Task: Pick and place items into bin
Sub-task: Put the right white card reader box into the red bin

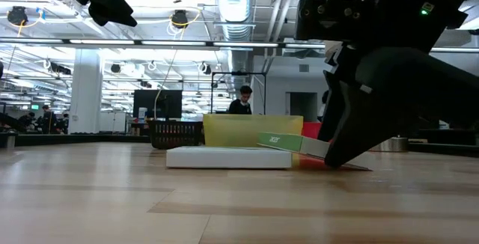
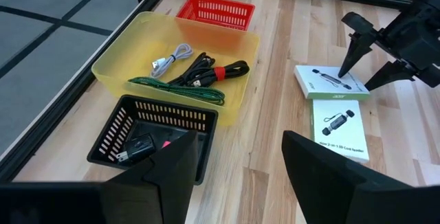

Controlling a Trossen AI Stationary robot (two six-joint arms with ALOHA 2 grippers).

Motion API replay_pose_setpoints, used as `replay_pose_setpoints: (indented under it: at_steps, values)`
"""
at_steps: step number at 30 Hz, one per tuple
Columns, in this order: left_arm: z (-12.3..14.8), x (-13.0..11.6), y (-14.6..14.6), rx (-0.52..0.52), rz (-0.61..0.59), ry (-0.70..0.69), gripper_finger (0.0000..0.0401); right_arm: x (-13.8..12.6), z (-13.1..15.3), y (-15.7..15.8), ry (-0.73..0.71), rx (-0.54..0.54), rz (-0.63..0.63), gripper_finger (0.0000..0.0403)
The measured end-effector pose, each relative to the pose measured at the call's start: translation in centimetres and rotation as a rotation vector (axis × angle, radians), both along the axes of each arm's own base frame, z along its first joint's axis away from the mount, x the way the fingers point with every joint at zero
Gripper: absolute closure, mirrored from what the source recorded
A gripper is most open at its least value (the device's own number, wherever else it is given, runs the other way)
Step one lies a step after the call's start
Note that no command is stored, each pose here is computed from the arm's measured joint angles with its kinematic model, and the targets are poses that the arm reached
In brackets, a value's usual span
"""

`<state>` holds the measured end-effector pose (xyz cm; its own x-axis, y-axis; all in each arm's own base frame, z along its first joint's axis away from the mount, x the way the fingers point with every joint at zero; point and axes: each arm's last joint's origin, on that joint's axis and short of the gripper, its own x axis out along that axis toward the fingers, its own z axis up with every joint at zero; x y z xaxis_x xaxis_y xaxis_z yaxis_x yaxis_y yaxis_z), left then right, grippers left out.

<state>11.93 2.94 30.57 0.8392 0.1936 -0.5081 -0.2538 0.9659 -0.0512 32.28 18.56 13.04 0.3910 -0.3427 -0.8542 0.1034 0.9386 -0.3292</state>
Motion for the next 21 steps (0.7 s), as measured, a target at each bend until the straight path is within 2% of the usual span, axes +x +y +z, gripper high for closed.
replay_pose_setpoints:
  at_steps: [12, 16, 21]
  values:
    - [0.00, 0.00, 0.00, -0.005, 0.003, -0.001, 0.0195, 0.48, 0.01, -0.81, -0.013, 0.036, -0.075, 0.0156]
    - [0.00, 0.00, 0.00, -0.006, 0.003, -0.001, 0.0195, 0.58, 0.07, -0.99, -0.006, 0.061, -0.087, 0.0187]
    - [0.00, 0.00, 0.00, -0.006, 0.004, -0.001, 0.0195, 0.59, 0.08, -0.96, -0.007, 0.064, -0.088, 0.0248]
